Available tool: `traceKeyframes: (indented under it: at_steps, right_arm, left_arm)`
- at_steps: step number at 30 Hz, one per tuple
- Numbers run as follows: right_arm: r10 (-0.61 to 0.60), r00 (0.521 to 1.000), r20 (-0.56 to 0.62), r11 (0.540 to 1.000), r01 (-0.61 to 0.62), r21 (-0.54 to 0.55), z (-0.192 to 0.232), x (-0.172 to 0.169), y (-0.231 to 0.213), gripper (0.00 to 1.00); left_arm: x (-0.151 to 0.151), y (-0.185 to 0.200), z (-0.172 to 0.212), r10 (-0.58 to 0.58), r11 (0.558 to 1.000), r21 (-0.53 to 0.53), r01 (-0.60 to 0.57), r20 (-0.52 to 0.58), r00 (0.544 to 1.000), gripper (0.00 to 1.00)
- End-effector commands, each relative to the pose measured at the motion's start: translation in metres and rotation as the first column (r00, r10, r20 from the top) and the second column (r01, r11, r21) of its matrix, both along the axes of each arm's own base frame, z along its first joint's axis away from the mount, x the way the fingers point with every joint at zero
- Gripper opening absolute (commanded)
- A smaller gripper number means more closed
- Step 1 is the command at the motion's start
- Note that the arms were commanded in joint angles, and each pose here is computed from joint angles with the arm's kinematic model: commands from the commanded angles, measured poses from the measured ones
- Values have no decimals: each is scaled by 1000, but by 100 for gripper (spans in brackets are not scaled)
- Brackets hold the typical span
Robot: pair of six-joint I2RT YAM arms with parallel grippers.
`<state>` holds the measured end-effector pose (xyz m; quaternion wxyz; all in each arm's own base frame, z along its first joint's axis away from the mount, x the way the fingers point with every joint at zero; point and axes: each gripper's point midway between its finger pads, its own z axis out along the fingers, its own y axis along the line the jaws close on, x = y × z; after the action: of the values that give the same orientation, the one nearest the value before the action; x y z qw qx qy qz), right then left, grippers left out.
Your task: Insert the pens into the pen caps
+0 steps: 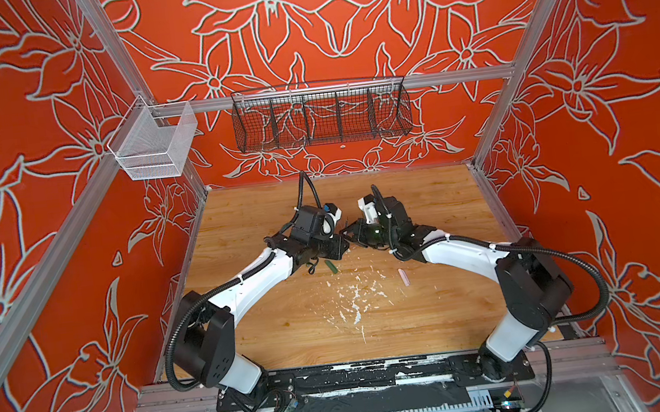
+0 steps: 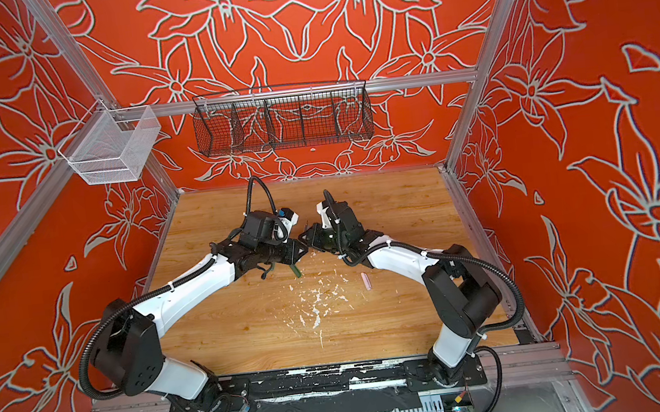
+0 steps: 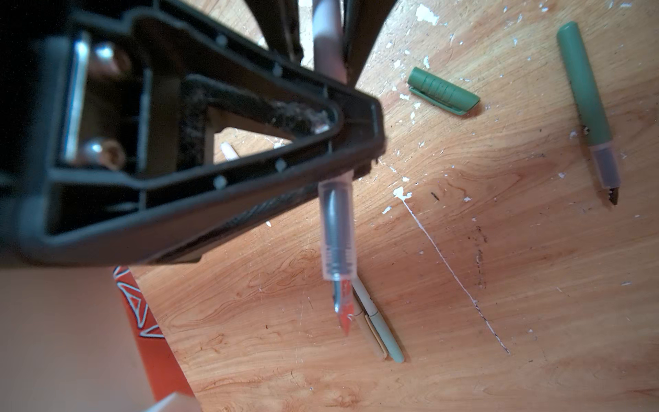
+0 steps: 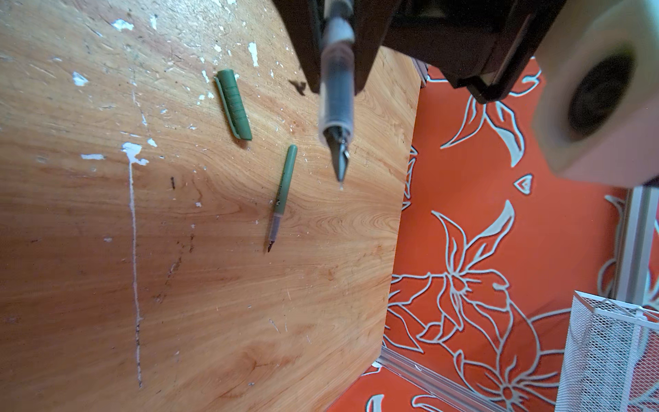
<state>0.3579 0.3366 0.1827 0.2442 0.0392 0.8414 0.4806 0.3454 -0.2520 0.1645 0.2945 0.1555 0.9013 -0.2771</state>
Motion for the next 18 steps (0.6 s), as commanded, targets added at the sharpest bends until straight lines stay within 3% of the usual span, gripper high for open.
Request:
traceKeyframes:
  at_steps: [1,11,14,18]
  right_arm:
    - [11,999,33,998,-13,68,23,-3,3,0]
    - [25,999,33,995,-28,92,25,-4,6,2]
    - [37,999,40,995,-41,91,28,-6,7,22]
    - [34,996,80,996,-40,74,43,-10,0,35]
  left_arm:
    - [-2,-8,8,-35,999,-29,36,7,999,14]
    - [-2,-8,10,-32,999,-32,32,19,999,3]
    - [-1,-6,11,-26,999,-31,27,26,999,0]
    - [-1,-5,15,-18,999,-36,20,47,999,0]
